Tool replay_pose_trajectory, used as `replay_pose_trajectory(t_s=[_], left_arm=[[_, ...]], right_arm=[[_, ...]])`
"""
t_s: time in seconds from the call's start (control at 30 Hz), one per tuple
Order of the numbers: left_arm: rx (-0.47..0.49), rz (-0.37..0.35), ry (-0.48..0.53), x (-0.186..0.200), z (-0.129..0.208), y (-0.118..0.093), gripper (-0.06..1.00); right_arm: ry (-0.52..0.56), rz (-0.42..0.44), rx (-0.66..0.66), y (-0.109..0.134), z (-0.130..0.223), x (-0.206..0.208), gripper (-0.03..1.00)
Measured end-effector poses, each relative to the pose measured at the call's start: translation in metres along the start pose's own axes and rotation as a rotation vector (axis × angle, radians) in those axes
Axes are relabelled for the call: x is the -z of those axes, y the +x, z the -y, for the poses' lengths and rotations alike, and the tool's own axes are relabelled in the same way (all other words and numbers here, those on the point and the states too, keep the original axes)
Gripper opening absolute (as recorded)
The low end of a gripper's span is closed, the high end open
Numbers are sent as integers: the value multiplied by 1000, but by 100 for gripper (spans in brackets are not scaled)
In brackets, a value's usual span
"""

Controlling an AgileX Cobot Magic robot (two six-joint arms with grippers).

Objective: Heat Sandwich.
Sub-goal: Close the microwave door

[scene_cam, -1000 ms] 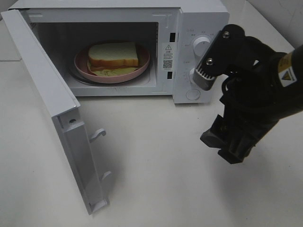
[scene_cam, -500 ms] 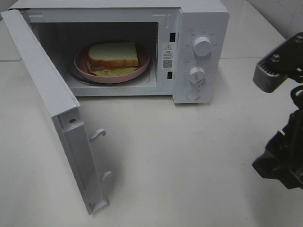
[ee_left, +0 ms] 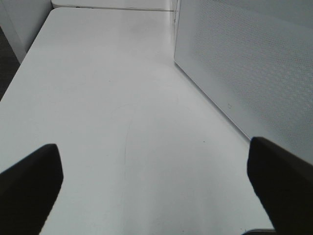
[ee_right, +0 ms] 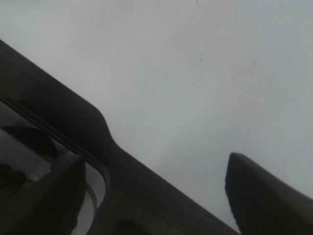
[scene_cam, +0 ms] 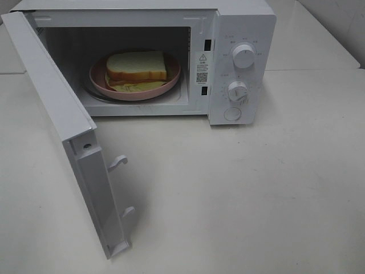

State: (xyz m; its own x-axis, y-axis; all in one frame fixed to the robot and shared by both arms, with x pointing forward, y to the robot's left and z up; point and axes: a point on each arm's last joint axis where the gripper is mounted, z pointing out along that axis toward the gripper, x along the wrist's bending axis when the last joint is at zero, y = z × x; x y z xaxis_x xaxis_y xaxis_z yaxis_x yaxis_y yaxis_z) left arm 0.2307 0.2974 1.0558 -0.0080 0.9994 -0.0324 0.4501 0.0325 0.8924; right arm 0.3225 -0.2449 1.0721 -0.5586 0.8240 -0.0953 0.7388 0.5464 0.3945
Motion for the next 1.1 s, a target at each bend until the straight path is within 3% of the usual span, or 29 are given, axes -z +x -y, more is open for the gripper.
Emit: replay_pose_trajectory(t_s=[0.13,0.33,0.5,0.73,1.0,1.1], left_arm=[[0,0,0,0,0,0,97],[0,0,0,0,0,0,97],[0,0,0,0,0,0,97],[0,0,0,0,0,0,97],[0,0,0,0,0,0,97],[0,0,0,0,0,0,97]], right_arm=[[-53,-1,-15,-2,12,12,76],[-250,-6,-60,-7,45,40,76],[-324,39,-143,-11,63,50,76],[-362,111,-251,-12,74,52,76],[-303,190,-371,-9,93,24,76],[-344,223,-409,-8,98,20,76]])
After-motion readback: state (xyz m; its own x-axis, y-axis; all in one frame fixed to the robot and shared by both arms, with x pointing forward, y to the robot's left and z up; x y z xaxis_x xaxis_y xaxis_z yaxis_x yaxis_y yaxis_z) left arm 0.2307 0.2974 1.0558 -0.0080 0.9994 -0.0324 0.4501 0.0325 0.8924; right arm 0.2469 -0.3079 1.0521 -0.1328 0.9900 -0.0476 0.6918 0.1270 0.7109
